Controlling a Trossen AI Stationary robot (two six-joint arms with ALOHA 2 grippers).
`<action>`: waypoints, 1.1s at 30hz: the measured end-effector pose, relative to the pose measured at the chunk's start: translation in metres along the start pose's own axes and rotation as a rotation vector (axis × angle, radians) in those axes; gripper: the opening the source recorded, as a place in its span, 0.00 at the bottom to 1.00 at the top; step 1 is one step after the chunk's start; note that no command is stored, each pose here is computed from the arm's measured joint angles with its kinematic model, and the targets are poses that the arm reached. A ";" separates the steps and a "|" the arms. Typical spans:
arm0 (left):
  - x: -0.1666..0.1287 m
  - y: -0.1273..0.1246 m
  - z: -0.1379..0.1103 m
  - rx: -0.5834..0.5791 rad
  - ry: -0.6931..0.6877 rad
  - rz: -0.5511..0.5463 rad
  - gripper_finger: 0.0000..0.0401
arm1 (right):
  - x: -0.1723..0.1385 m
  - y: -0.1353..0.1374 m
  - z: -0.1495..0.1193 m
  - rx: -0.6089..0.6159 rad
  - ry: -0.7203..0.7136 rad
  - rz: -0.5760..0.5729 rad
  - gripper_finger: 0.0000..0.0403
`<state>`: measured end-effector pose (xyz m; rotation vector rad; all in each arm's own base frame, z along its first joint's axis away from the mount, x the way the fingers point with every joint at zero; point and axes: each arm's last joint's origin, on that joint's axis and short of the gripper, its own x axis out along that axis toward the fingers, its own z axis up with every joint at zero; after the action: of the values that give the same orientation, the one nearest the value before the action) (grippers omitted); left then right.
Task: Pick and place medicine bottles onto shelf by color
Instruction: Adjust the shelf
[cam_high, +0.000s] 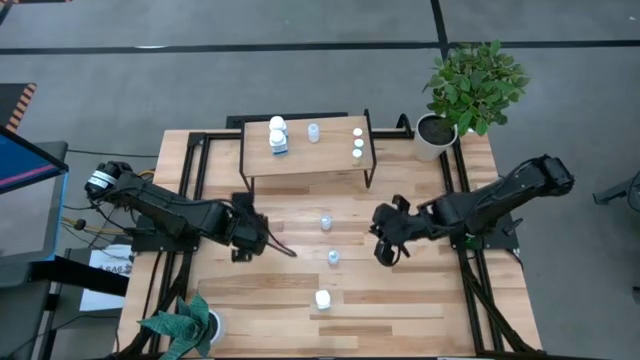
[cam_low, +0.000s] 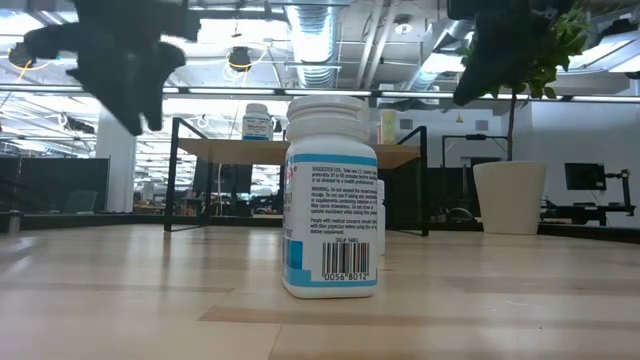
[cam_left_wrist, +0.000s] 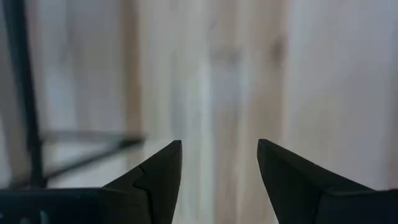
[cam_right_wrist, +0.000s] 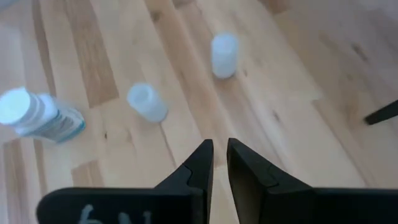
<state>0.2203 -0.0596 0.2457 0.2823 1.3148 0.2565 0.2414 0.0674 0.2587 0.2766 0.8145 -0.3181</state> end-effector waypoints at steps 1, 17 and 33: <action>0.001 0.004 -0.003 -0.018 0.041 0.019 0.49 | 0.002 0.003 -0.001 -0.007 0.005 0.002 0.18; 0.017 0.076 -0.011 -0.054 0.165 0.002 0.49 | 0.020 0.019 -0.007 -0.034 0.012 0.017 0.18; 0.019 0.116 -0.017 -0.079 0.110 0.043 0.49 | 0.020 0.019 -0.006 -0.038 0.006 0.019 0.18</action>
<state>0.2050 0.0564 0.2648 0.2328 1.4044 0.3638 0.2572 0.0835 0.2417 0.2497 0.8220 -0.2835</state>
